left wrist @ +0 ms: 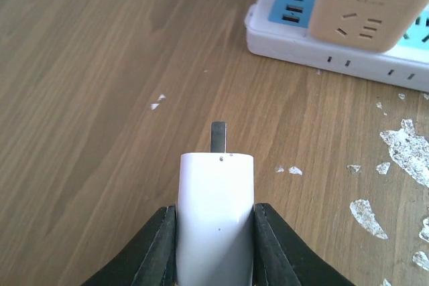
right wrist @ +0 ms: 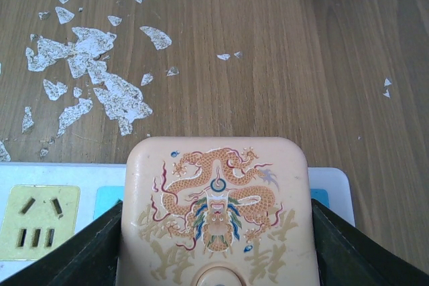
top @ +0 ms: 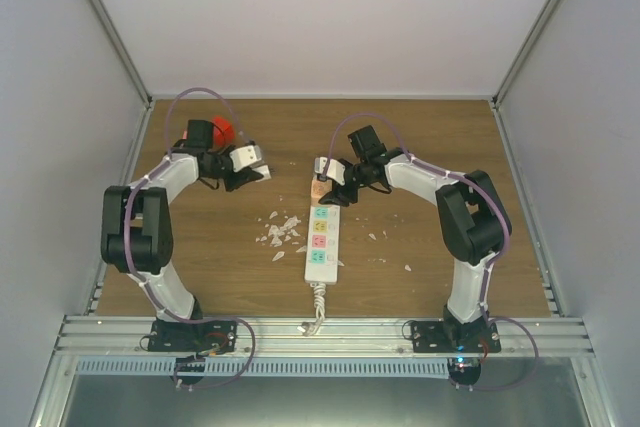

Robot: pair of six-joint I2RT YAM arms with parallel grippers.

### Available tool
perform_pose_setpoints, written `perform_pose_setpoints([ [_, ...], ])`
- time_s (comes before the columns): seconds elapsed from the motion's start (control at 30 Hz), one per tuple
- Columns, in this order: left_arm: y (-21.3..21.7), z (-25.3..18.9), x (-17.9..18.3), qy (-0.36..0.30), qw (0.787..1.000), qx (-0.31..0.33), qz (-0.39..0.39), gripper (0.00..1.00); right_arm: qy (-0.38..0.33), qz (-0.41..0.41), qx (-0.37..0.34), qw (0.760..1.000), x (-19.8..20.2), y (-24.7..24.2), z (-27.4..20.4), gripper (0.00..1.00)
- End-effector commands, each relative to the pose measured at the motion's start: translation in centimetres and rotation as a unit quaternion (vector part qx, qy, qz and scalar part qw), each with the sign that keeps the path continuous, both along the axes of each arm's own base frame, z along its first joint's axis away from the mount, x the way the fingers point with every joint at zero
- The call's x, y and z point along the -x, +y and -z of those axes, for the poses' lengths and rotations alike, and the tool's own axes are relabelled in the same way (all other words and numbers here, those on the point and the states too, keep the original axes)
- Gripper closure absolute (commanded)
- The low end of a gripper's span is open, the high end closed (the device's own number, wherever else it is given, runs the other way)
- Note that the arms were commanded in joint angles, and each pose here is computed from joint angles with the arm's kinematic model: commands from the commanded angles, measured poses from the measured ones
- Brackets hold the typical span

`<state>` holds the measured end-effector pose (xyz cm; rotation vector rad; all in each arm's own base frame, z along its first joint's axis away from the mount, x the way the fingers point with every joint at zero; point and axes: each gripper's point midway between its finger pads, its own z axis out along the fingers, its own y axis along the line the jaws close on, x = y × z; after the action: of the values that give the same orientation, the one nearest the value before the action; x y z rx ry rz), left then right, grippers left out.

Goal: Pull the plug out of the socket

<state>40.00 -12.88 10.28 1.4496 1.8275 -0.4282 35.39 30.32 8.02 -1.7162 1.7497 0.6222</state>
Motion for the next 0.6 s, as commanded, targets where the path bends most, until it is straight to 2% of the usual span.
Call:
perform_pose_setpoints([
  [0.0,0.7,-5.2,-0.2,-0.033,0.998,0.059,-0.008,0.86,0.072,0.008,0.079,0.994,2.5,-2.9,4.7,0.85],
  [0.23,4.6,-7.2,-0.2,-0.043,0.994,0.073,-0.066,0.84,0.071,0.008,0.079,0.994,2.4,-2.8,4.5,0.84],
  [0.57,12.6,-5.0,-1.5,-0.073,0.974,0.006,-0.215,0.84,0.069,0.007,0.077,0.995,2.5,-2.7,4.3,0.83],
])
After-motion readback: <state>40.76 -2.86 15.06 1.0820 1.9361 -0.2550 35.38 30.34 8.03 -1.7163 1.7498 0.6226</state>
